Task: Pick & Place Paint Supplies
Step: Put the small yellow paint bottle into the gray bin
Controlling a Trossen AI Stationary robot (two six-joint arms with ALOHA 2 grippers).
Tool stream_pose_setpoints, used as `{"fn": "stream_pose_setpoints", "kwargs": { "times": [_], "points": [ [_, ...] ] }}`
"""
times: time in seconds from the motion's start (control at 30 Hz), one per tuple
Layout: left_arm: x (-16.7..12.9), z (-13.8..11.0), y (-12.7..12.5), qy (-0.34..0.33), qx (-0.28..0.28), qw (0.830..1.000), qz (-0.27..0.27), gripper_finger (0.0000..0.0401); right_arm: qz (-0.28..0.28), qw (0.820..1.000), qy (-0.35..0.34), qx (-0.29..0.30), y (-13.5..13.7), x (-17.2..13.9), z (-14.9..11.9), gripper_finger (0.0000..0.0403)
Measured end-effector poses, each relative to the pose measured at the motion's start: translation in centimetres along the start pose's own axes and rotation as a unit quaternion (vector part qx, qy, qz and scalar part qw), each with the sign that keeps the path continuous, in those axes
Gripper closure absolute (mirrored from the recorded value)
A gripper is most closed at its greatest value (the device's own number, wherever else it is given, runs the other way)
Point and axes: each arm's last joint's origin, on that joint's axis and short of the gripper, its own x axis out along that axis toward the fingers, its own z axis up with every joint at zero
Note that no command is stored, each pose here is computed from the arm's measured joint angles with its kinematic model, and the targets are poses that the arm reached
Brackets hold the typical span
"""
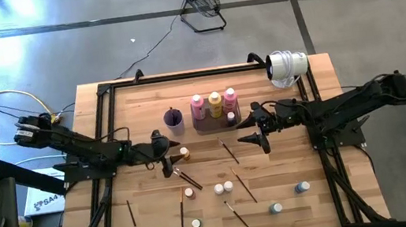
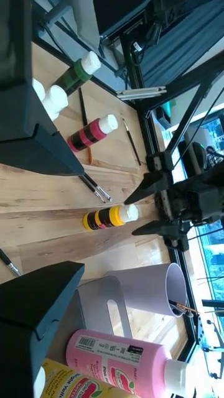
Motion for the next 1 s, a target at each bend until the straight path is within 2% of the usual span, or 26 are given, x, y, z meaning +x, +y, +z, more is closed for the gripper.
{"fn": "stream_pose_setpoints", "kwargs": {
  "times": [0.23, 1.0],
  "points": [
    [0.74, -0.26, -0.49, -0.004, 0.000, 0.999, -0.036, 0.0148, 0.000, 1.000, -0.001, 0.000, 0.00, 0.00, 0.01, 0.0175],
    [0.93, -0.32, -0.53, -0.009, 0.008, 0.999, -0.035, 0.0148, 0.000, 1.000, -0.001, 0.000, 0.00, 0.00, 0.01, 0.0175]
  ]
}}
